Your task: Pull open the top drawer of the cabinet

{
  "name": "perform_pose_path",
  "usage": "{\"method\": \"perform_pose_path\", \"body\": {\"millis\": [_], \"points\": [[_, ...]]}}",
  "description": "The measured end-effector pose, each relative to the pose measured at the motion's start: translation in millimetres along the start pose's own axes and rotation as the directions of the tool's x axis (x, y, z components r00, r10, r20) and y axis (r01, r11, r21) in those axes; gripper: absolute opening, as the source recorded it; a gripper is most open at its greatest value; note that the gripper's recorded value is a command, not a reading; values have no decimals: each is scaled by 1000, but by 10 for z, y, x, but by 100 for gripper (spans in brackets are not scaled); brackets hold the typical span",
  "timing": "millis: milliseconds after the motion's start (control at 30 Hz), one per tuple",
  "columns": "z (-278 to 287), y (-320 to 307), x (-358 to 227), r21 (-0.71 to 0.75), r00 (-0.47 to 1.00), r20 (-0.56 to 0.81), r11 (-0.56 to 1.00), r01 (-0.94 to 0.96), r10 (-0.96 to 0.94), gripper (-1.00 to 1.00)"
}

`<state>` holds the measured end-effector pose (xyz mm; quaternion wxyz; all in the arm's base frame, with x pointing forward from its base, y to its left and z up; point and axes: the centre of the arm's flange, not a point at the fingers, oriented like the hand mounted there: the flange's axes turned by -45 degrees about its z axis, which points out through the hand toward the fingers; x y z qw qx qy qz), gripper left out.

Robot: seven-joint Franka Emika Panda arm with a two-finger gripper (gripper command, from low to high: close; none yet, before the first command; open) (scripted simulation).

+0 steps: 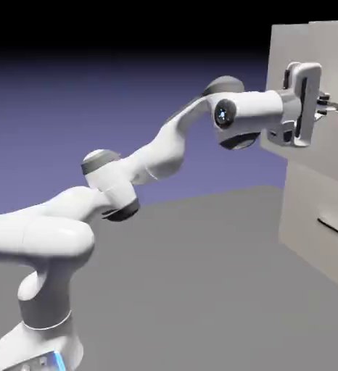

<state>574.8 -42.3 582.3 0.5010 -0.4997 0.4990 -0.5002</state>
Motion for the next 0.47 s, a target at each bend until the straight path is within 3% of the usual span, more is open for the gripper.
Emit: {"method": "perform_pose_path", "body": {"millis": [333,367,467], "points": [[-1120,-3,-1,0,1000,0,1000,0,0,-100],[-1177,-3,-1,0,1000,0,1000,0,0,100],[-1310,-10,-7,-2,1000,-1,1000,2,-2,100]]}}
